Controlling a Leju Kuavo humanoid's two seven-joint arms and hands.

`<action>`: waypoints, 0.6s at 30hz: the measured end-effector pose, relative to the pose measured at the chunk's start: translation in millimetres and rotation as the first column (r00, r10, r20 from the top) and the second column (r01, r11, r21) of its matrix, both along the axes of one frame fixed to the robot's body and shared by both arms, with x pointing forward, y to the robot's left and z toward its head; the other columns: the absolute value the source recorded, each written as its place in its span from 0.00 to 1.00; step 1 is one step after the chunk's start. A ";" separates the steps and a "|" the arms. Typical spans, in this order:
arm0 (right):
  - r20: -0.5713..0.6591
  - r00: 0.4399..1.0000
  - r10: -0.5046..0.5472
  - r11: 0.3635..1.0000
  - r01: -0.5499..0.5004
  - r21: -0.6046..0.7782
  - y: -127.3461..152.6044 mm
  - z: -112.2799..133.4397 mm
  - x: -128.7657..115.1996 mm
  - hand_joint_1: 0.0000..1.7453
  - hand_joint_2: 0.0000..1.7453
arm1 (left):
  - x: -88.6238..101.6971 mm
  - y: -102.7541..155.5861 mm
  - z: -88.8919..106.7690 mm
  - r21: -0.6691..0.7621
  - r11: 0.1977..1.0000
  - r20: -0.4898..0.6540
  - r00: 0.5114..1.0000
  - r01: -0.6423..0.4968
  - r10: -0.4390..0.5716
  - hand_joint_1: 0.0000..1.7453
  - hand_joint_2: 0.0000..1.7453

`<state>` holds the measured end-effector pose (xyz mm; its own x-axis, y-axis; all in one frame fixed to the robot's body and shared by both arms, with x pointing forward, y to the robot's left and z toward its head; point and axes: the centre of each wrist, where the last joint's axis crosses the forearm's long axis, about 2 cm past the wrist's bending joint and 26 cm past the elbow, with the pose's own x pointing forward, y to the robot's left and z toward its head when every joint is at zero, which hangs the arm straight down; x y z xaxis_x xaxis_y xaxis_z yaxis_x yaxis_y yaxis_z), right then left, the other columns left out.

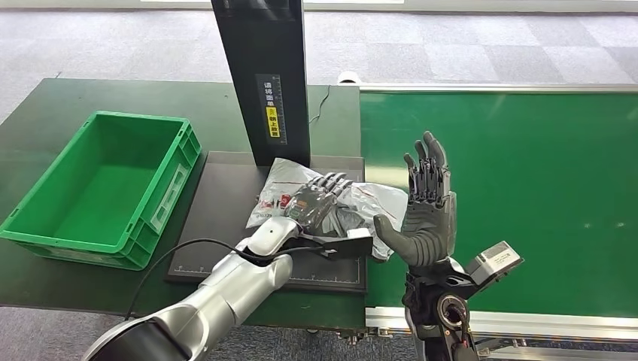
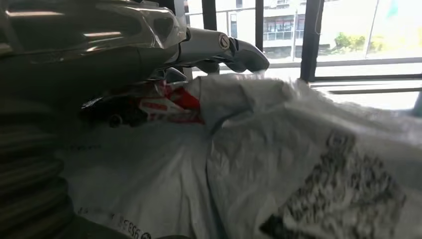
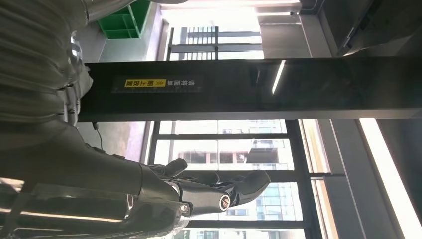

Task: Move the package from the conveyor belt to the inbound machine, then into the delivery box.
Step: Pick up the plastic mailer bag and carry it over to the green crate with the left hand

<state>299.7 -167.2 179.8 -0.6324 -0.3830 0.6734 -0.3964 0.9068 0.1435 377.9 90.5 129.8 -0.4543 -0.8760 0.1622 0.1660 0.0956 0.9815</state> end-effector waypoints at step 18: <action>0.004 1.000 -0.019 1.000 0.019 0.005 1.0 -0.2 0.3 0.00 1.00 | -10.9 -11.2 -9.0 0.026 0.999 0.100 0.995 0.020 -0.022 1.00 1.00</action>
<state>300.0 -166.2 179.6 -0.6421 -0.3743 0.6691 -0.3799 0.9134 0.1464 366.9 79.3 120.8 -0.4854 -0.8693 0.0934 0.0681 0.0689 0.9953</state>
